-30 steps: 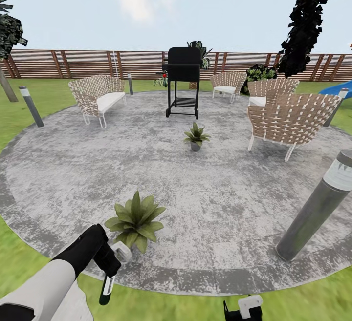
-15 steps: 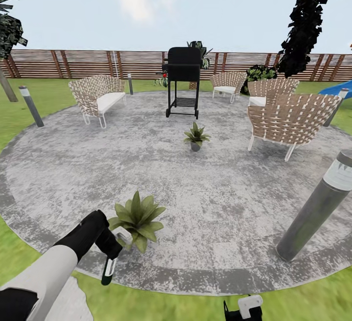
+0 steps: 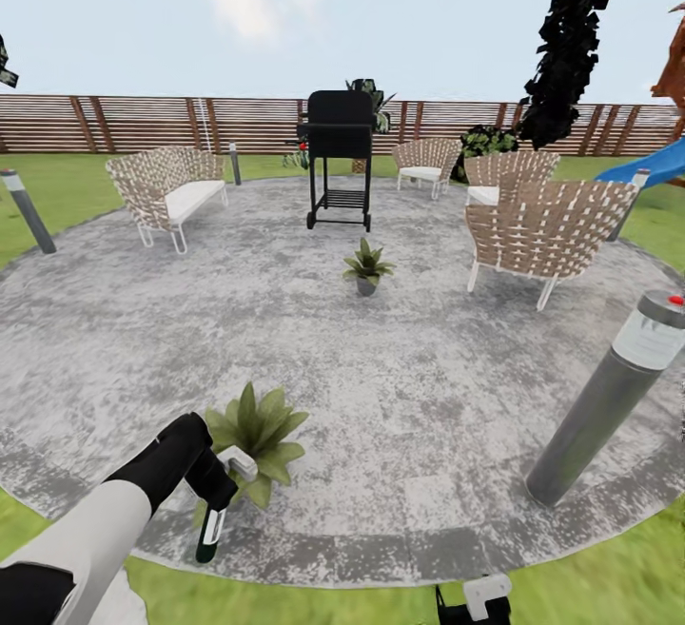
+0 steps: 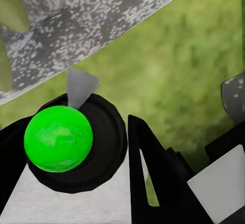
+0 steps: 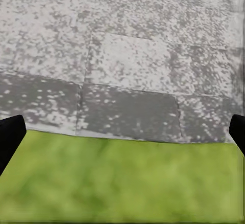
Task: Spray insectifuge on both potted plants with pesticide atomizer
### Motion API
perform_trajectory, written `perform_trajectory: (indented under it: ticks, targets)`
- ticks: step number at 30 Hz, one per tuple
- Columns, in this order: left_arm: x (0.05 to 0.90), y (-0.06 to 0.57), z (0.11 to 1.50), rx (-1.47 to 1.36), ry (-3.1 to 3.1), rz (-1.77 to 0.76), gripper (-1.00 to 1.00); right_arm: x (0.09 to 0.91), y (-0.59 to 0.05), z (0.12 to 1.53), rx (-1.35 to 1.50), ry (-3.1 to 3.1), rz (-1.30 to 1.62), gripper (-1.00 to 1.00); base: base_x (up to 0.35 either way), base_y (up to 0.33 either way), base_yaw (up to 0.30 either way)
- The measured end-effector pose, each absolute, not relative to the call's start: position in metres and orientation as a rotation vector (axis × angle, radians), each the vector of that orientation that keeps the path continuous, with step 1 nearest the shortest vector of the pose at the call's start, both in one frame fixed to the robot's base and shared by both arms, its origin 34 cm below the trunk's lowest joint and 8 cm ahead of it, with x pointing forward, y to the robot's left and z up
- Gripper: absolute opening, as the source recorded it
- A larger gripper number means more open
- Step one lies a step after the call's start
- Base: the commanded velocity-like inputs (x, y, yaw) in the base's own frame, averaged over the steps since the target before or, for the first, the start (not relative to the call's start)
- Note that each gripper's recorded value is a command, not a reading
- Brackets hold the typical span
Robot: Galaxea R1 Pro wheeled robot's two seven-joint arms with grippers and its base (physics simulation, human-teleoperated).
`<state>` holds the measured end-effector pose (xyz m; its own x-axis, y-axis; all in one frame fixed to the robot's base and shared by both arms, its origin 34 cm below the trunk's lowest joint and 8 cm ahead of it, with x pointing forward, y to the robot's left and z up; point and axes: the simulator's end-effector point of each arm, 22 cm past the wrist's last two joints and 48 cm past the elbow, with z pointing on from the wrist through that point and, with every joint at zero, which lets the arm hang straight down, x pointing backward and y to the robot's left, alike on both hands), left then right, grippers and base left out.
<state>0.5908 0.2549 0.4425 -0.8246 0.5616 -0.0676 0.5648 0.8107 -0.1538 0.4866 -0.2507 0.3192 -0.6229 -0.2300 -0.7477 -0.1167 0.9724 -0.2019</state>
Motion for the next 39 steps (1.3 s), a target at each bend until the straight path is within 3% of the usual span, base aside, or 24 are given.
perform_trajectory:
  ticks: [18,39]
  targets:
    - [0.574,0.262,0.431,0.913,3.022,-0.279,-1.00,0.487,-0.250,0.319,-0.241,2.248,-0.166,1.00,0.001,0.000,-0.011]
    - [0.563,0.266,0.421,0.908,3.057,-0.283,-1.00,0.486,-0.250,0.318,-0.241,2.250,-0.166,1.00,0.098,0.000,0.000]
